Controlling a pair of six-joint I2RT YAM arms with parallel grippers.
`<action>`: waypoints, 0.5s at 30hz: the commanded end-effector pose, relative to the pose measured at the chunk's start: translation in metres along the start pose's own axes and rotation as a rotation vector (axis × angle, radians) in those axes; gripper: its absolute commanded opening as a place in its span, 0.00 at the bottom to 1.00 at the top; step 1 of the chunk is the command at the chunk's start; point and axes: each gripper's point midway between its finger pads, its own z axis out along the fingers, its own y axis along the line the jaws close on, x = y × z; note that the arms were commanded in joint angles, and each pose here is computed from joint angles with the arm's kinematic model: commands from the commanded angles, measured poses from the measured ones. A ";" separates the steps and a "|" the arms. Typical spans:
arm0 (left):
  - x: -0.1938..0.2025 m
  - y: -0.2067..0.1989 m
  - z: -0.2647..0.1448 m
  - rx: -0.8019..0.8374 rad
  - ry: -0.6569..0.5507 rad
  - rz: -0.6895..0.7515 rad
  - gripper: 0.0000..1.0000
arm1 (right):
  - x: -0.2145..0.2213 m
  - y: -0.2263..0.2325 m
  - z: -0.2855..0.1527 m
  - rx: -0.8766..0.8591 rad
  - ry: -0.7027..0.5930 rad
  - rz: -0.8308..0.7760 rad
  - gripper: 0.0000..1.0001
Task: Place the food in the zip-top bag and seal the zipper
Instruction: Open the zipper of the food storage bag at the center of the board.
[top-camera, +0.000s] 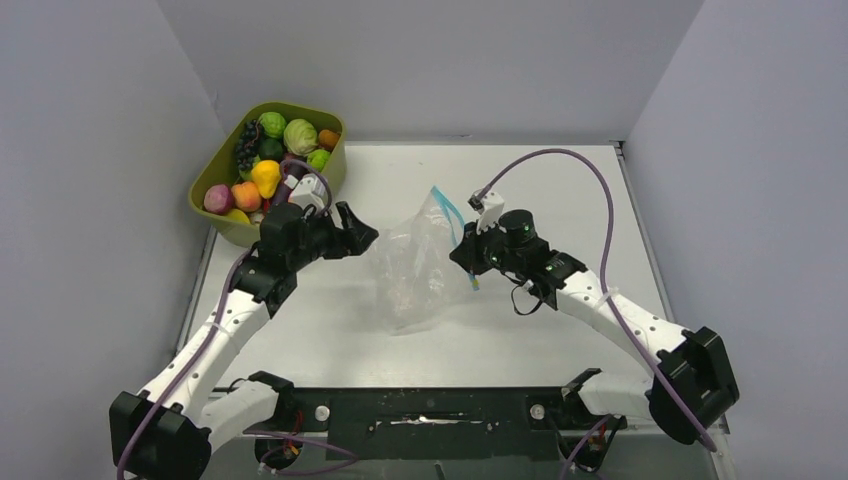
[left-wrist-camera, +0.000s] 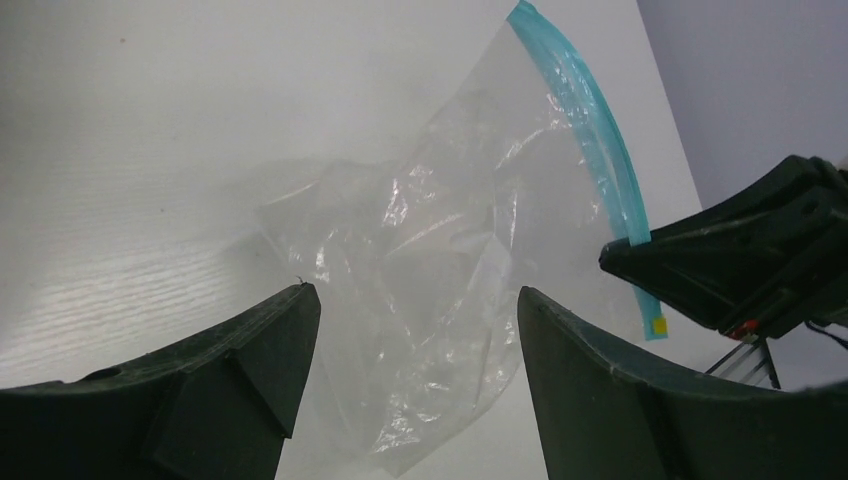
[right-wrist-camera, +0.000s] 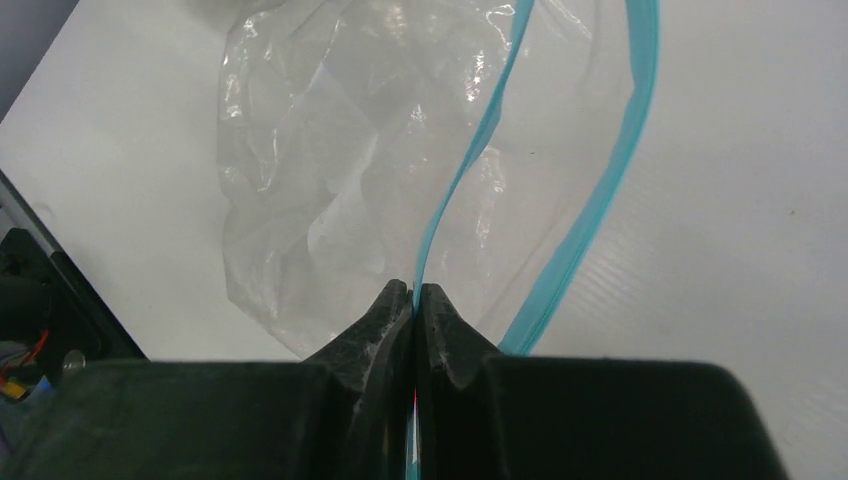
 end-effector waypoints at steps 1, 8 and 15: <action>-0.043 -0.039 -0.001 0.113 -0.092 -0.020 0.72 | -0.045 0.010 -0.014 0.100 -0.203 -0.159 0.00; -0.050 -0.075 0.007 0.276 -0.068 -0.067 0.72 | -0.053 0.033 -0.023 0.166 -0.242 -0.345 0.00; -0.064 -0.100 0.009 0.380 -0.119 -0.107 0.72 | -0.059 0.061 -0.019 0.202 -0.243 -0.466 0.00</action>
